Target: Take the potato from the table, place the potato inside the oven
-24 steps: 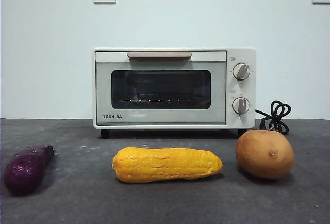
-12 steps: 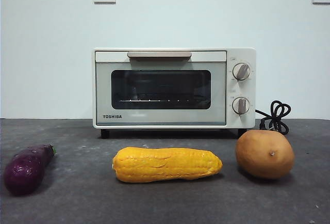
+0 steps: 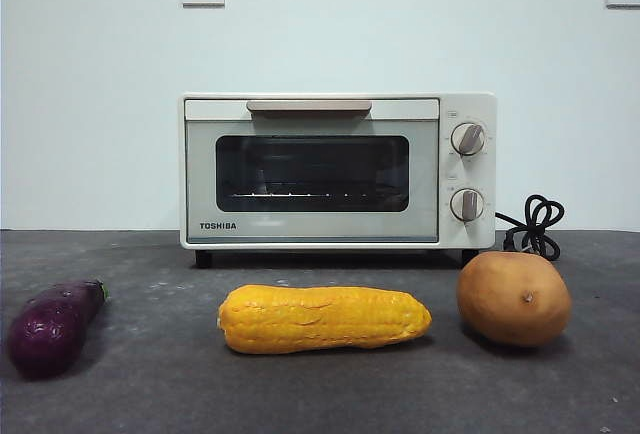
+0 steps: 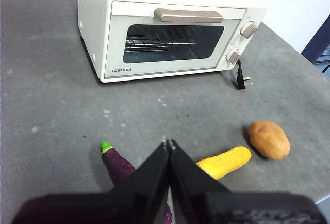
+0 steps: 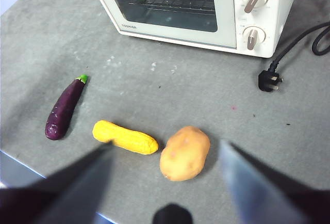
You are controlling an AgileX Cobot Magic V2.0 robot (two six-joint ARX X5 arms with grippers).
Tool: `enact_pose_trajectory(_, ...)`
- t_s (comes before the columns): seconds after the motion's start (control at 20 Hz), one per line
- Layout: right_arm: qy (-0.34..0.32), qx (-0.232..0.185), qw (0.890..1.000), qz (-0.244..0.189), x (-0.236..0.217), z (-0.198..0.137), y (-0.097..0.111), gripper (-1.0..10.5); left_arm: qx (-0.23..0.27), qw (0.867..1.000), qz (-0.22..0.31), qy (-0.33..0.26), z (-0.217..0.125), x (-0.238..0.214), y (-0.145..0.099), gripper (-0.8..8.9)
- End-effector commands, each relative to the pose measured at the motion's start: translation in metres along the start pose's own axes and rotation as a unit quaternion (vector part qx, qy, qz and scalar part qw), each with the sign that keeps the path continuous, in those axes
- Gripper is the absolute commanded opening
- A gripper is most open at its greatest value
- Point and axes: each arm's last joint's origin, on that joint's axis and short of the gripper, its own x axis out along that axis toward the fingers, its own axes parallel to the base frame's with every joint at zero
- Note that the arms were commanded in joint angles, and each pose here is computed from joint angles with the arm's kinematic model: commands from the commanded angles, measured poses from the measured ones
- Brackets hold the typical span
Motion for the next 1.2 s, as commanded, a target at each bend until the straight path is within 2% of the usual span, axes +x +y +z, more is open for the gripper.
enact_pose_trajectory(0.05, -0.001, 0.01, 1.0, 0.0, 0.0, 0.001, 0.0, 5.7, 0.006, 1.0, -0.002, -0.001, 0.0, 0.0, 0.0, -0.08)
enact_pose_trajectory(0.25, 0.001, 0.015, 1.0, 0.0, 0.001, 0.001, 0.0, 5.7, 0.009, 1.0, -0.004, -0.006, 0.002, 0.001, 0.0, -0.08)
enact_pose_trajectory(0.35, 0.004, 0.017, 1.0, 0.001, 0.003, 0.002, -0.001, 5.7, 0.013, 0.999, -0.025, -0.016, 0.007, 0.005, 0.0, -0.07)
enact_pose_trajectory(0.6, 0.015, 0.024, 1.0, 0.002, 0.008, 0.003, -0.004, 5.7, 0.02, 0.997, -0.067, -0.031, 0.043, 0.035, 0.004, -0.07)
enact_pose_trajectory(0.9, 0.032, 0.036, 0.999, 0.002, 0.016, 0.005, -0.008, 5.7, 0.046, 0.992, -0.117, -0.02, 0.107, 0.112, 0.002, -0.07)
enact_pose_trajectory(1.2, 0.048, 0.048, 0.998, 0.003, 0.024, 0.006, -0.012, 5.7, 0.092, 0.989, -0.116, 0.021, 0.133, 0.209, -0.005, -0.08)
